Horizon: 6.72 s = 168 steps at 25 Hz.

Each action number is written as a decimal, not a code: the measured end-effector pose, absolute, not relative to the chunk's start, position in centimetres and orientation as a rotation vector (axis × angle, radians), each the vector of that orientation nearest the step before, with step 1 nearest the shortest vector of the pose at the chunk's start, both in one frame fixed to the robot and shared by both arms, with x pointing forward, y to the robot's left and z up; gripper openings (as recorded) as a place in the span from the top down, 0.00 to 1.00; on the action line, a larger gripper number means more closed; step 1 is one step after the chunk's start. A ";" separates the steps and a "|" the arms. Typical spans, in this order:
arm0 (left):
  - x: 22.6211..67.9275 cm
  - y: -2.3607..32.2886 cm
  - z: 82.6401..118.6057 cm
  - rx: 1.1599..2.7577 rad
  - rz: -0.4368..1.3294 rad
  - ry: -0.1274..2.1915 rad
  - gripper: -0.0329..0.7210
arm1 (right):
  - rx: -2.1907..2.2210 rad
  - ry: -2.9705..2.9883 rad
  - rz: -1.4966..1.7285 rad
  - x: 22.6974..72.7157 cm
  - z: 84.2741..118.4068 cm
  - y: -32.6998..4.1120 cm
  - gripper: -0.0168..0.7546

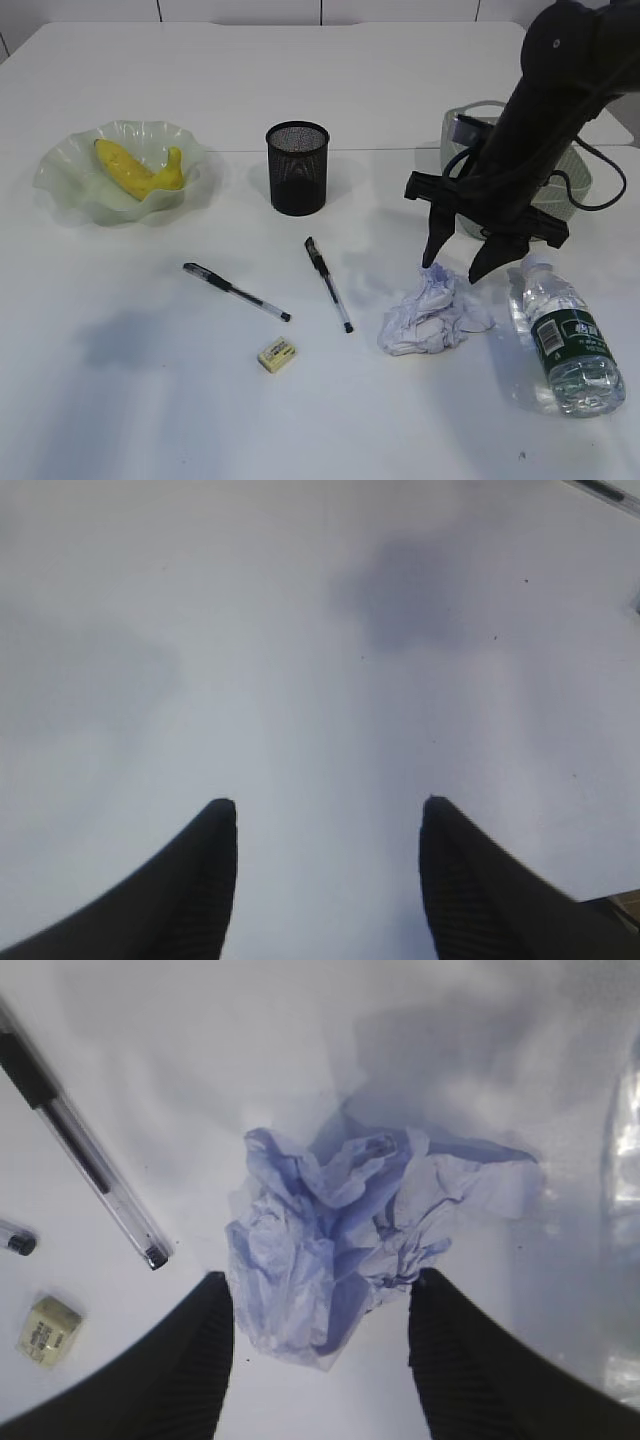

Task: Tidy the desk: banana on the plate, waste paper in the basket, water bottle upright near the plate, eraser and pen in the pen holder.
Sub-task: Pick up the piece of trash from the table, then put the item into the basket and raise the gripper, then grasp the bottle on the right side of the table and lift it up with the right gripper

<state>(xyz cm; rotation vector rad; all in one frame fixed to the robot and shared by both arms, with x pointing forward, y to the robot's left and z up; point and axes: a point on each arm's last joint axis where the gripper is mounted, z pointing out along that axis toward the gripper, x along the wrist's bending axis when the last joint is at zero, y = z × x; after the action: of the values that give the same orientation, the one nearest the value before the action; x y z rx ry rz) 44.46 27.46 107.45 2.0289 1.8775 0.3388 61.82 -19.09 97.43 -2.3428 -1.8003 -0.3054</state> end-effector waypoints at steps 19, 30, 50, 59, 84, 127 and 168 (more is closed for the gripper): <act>45.0 27.4 107.7 1.985 0.396 1.840 0.42 | -2.373 -1.683 -0.239 63.0 92.7 -18.6 0.33; 45.1 27.4 107.8 1.978 0.405 1.835 0.43 | -2.363 -1.673 -0.237 63.2 92.9 -18.4 0.70; 45.1 27.4 107.8 1.974 0.410 1.831 0.44 | -2.257 -1.966 -0.350 62.6 99.3 -19.1 0.75; 45.2 27.4 107.8 1.972 0.413 1.830 0.45 | -2.310 -2.100 -0.621 65.4 106.0 -19.1 0.75; 46.2 27.4 107.6 1.937 0.462 1.800 0.47 | -2.746 -1.987 -0.713 71.3 106.4 -28.4 0.75; 46.7 27.3 107.3 1.929 0.471 1.795 0.47 | -2.564 -2.154 -0.765 74.2 107.8 -27.6 0.51; 46.5 27.1 107.2 1.923 0.423 1.813 0.48 | -2.275 -2.147 -0.113 62.2 96.6 -27.8 0.20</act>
<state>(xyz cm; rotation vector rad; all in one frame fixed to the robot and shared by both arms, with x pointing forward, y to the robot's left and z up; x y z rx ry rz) 46.52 27.13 107.24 1.9225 1.8127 0.4228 62.21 -27.84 96.56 -2.2752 -2.1475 -0.1129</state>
